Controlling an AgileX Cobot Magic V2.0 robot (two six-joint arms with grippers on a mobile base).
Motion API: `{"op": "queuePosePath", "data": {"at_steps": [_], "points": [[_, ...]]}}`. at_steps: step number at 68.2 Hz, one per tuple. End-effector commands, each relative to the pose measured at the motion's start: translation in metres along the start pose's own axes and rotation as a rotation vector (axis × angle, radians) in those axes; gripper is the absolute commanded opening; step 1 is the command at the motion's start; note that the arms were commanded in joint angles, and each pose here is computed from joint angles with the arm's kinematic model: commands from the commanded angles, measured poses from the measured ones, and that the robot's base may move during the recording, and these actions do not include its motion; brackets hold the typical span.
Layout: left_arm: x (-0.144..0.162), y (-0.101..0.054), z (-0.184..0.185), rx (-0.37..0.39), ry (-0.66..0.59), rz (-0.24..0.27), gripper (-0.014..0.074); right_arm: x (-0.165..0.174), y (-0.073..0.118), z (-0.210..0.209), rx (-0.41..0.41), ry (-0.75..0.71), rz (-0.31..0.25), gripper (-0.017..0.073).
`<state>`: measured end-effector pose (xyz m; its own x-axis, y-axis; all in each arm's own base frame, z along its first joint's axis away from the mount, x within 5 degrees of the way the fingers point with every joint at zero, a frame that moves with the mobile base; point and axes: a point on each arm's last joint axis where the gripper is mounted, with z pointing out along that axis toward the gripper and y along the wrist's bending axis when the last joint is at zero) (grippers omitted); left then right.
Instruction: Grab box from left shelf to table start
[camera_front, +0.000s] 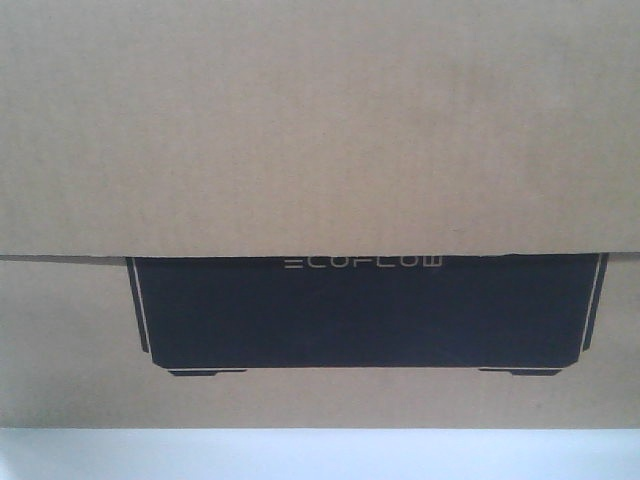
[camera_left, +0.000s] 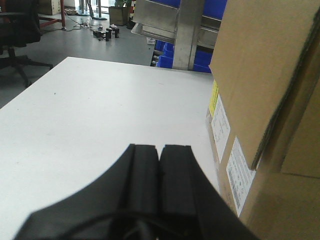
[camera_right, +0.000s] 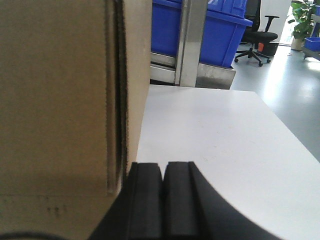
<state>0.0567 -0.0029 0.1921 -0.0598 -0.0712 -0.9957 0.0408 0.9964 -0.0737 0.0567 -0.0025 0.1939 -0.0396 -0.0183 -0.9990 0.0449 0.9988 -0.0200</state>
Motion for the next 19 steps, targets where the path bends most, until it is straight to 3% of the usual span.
{"op": "queuePosePath", "data": {"at_steps": [1, 19], "points": [[-0.0095, -0.0001, -0.0018, 0.0, -0.102, -0.002, -0.0099, -0.008, -0.0004, -0.0008, 0.004, -0.102, -0.005, 0.0055], [-0.0095, -0.0001, -0.0018, 0.0, -0.102, -0.002, -0.0099, -0.008, -0.0004, -0.0008, 0.004, -0.102, -0.005, 0.0055]]}}
